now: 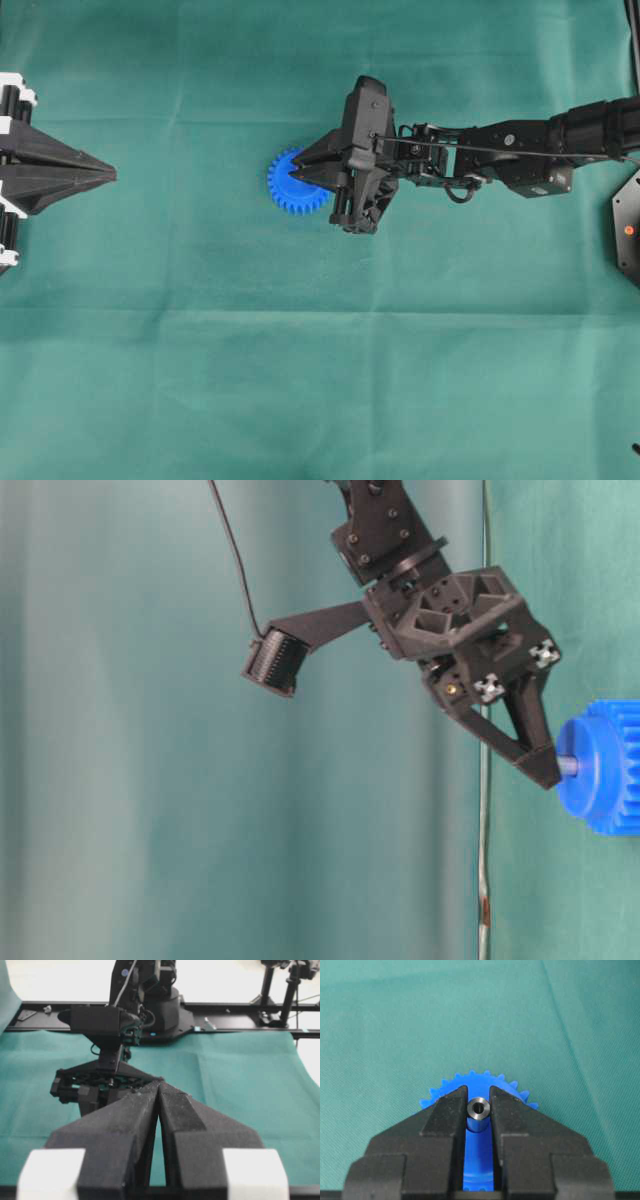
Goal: Insert the shaft placed at a random location into the center hole of the medium gear at another random location.
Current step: 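Lower the shaft into the gear's center hole with the right gripper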
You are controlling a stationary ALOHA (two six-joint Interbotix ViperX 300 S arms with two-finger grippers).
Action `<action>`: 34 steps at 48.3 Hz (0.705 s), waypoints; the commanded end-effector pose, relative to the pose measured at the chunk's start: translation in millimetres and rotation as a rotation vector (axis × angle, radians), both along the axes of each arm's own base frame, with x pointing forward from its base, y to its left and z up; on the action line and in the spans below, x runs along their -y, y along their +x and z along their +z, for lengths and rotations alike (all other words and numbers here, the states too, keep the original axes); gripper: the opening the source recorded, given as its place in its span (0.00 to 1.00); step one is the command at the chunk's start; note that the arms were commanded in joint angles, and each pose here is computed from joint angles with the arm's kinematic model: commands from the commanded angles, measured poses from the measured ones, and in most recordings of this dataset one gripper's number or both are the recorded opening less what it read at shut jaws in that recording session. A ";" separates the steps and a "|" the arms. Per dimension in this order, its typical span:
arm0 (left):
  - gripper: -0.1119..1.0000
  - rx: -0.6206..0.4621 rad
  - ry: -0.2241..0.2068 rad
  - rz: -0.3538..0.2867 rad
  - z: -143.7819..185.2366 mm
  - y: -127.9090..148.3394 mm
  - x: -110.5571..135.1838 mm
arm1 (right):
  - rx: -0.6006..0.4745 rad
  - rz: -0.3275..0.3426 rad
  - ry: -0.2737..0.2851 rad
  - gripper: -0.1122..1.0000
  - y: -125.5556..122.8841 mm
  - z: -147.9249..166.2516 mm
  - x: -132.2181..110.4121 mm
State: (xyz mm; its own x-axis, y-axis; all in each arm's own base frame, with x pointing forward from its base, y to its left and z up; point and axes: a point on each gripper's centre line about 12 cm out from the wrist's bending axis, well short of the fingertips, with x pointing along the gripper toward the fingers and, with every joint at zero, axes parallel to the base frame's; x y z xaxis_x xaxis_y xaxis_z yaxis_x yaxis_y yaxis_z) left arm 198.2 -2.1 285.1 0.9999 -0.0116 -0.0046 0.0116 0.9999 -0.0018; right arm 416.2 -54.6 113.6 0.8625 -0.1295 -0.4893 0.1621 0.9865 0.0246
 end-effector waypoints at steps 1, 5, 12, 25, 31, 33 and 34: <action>0.10 0.018 0.000 0.001 7.2 1.8 -0.2 | 0.038 -0.008 -0.002 0.22 4.6 9.6 2.7; 0.10 0.018 0.000 0.003 7.2 1.8 -0.6 | 0.034 -0.007 0.000 0.22 5.5 7.2 2.2; 0.10 0.018 0.000 0.003 7.2 1.8 -0.6 | 0.023 -0.008 0.001 0.22 5.5 2.2 2.2; 0.10 0.018 0.000 0.003 7.2 1.8 -0.6 | 0.023 -0.006 0.000 0.22 5.6 1.2 2.2; 0.10 0.018 0.000 0.003 7.2 1.8 -0.6 | 0.014 -0.002 0.001 0.22 5.0 -0.1 0.1; 0.10 0.018 0.000 0.003 7.2 1.8 -0.6 | 0.010 0.002 0.002 0.22 4.5 -0.8 -1.3; 0.10 0.020 0.000 0.003 7.9 1.9 -0.6 | 0.008 -0.001 0.004 0.22 4.4 -1.0 -0.6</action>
State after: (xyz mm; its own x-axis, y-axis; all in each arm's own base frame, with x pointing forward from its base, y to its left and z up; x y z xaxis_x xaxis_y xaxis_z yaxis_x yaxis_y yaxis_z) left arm 198.3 -1.8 285.8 0.9999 -0.0101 -0.0031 0.0101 0.9999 -0.0018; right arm 416.8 -54.7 104.8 0.8563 -0.1293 -0.5000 0.1628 0.9864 0.0236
